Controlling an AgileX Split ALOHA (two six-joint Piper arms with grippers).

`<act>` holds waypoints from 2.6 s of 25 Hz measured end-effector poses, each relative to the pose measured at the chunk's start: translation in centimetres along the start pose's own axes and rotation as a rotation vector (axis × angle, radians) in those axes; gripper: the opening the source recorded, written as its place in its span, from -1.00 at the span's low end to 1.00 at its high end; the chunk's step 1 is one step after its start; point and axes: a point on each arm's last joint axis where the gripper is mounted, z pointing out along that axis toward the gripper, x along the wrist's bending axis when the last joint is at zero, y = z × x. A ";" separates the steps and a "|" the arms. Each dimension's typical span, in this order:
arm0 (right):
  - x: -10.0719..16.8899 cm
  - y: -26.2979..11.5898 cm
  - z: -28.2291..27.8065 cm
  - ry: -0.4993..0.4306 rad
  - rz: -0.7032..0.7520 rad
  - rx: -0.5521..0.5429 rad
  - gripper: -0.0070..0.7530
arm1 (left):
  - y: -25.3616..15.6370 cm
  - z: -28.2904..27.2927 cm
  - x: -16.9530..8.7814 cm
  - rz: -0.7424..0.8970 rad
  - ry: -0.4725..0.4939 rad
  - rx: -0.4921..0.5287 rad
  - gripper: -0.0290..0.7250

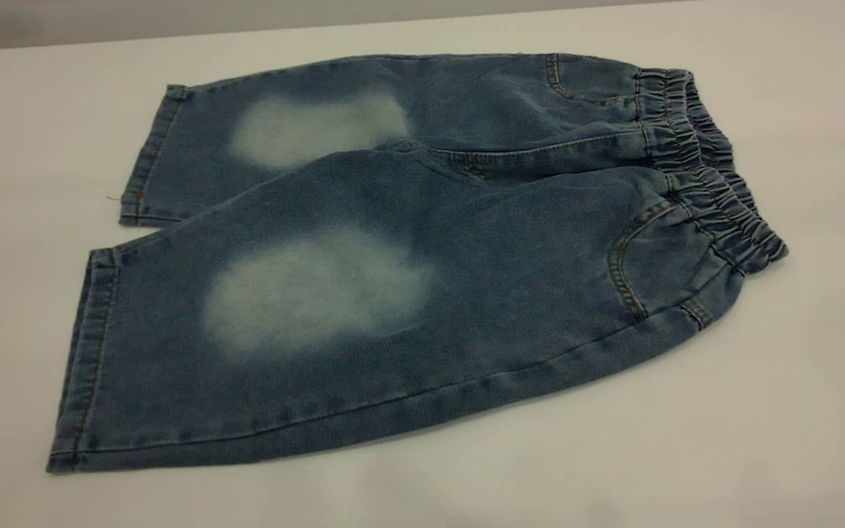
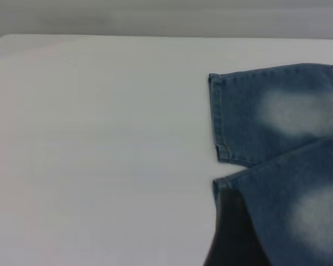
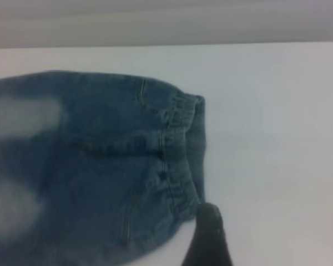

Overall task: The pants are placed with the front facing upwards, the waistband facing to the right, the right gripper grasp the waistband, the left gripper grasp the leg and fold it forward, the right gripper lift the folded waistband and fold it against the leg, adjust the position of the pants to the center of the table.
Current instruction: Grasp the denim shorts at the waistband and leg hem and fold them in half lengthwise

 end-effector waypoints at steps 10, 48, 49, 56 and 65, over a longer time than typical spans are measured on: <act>0.0 4.0 8.7 0.094 0.103 0.154 0.28 | 7.2 8.8 -0.4 -0.036 -0.032 0.138 0.18; -7.3 0.1 27.7 0.139 0.370 0.605 0.28 | 6.8 23.7 -0.8 -0.026 -0.073 0.143 0.18; -7.4 -0.1 27.9 0.150 0.375 0.603 0.28 | 6.8 23.7 -0.8 -0.026 -0.073 0.143 0.18; -6.9 -3.5 30.1 0.281 0.417 0.650 0.28 | 6.6 23.6 -0.8 -0.027 -0.078 0.164 0.18; -7.0 -7.0 33.0 0.365 0.431 0.712 0.28 | 6.6 23.6 -0.8 -0.026 -0.080 0.173 0.18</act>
